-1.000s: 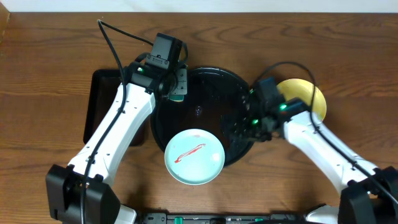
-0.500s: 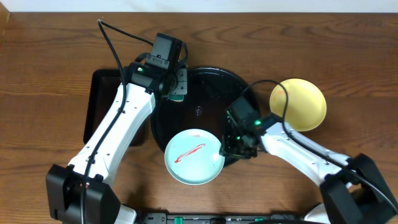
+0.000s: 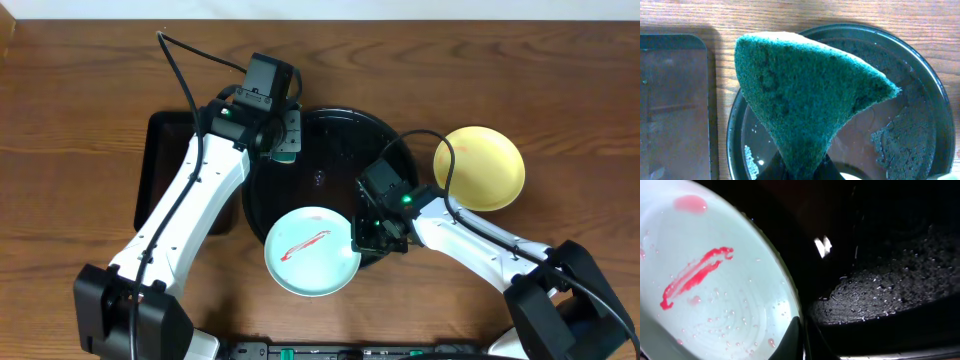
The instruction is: Clean dirty plates on tray and stack at the side
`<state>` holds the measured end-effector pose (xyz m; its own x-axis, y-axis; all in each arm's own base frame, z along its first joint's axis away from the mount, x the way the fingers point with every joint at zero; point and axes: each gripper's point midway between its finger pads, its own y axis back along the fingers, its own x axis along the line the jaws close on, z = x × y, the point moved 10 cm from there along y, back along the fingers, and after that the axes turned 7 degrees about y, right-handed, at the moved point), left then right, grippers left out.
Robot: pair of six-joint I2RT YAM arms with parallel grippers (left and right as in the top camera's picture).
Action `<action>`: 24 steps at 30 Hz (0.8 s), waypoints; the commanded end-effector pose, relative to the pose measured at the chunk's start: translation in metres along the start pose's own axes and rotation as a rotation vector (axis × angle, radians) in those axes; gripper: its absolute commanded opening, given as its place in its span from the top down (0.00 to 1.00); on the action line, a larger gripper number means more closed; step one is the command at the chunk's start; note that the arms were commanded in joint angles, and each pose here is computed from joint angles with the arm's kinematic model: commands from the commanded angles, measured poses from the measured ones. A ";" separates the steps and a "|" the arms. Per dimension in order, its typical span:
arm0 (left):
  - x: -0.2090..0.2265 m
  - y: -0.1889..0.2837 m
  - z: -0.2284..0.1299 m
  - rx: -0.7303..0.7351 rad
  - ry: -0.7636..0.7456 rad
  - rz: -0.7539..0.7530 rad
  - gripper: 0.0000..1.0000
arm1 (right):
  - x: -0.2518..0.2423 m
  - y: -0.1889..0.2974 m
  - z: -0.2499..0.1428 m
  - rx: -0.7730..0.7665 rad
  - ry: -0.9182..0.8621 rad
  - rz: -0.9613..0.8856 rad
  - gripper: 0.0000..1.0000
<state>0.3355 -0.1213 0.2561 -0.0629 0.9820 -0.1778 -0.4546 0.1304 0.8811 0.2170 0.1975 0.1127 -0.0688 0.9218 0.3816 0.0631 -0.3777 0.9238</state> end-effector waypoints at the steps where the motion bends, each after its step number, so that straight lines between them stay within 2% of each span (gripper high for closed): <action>1: 0.002 -0.003 0.002 -0.001 0.010 0.016 0.93 | 0.001 0.012 0.015 -0.082 0.043 -0.029 0.99; 6: 0.002 -0.003 0.002 -0.001 0.010 0.016 0.92 | 0.010 0.039 0.043 -0.232 0.145 -0.073 0.99; 11: 0.002 -0.003 0.002 -0.001 0.010 0.016 0.93 | 0.007 0.049 0.062 -0.382 0.195 -0.205 0.99; 19: 0.002 -0.003 0.002 -0.001 0.010 0.016 0.93 | -0.010 0.024 0.083 -0.369 0.263 -0.261 0.98; 22: 0.002 -0.003 0.002 -0.001 0.010 0.016 0.93 | -0.016 0.027 0.092 -0.392 0.265 -0.235 0.94; 23: 0.002 -0.003 0.002 -0.001 0.010 0.016 0.93 | -0.018 0.030 0.095 -0.407 0.257 -0.228 0.90; 24: 0.002 -0.003 0.002 -0.002 0.010 0.016 0.93 | -0.019 0.034 0.100 -0.422 0.247 -0.220 0.80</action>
<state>0.3355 -0.1213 0.2561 -0.0629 0.9820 -0.1778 -0.4546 0.1304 0.8811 0.3049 0.1841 0.1236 -0.2617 0.9569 0.1261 -0.3379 -0.2132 0.9167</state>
